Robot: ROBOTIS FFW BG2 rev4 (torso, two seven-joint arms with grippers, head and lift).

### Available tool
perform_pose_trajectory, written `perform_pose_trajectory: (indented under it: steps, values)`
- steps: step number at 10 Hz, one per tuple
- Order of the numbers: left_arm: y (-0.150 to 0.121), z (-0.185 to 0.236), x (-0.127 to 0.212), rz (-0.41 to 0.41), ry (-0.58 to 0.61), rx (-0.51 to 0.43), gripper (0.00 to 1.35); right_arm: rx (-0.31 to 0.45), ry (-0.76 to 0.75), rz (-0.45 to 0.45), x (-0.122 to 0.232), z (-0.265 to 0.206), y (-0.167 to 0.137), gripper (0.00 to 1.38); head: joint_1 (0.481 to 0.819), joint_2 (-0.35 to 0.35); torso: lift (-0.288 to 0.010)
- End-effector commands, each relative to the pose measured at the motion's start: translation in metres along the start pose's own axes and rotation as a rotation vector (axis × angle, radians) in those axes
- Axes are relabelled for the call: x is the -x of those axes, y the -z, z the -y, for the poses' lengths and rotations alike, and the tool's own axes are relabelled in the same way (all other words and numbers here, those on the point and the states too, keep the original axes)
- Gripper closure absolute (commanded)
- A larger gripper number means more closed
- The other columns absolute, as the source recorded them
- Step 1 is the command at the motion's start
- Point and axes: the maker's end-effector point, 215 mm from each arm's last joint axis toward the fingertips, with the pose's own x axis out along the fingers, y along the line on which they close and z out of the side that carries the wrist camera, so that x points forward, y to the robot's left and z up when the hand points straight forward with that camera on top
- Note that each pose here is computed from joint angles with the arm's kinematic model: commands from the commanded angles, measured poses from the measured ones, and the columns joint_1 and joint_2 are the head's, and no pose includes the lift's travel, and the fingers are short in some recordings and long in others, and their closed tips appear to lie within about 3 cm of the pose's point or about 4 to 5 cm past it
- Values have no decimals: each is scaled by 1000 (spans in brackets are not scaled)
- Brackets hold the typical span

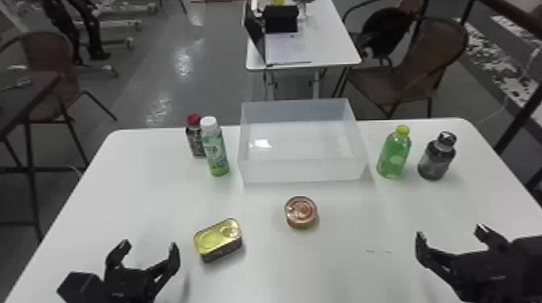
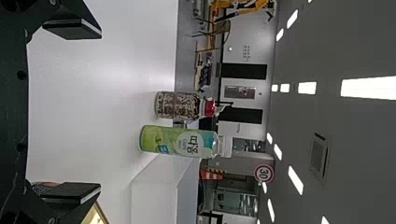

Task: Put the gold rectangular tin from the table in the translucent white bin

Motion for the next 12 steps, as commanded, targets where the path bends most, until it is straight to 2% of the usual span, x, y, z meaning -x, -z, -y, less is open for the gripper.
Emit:
perform_pose_trajectory:
  steps: [1,7,12]
  values:
    - [1,1,1,0,0,-4,147,2,0,1,0,0,0,96,695,80,-89]
    - [-3,2,1,6,20,-21,147,1,-4,-9,0,-1,2,96,695,79,-89]
    - [12,40,-7,-72,258,-91,142,1,-6,-17,0,-1,5,96,695,45,-89]
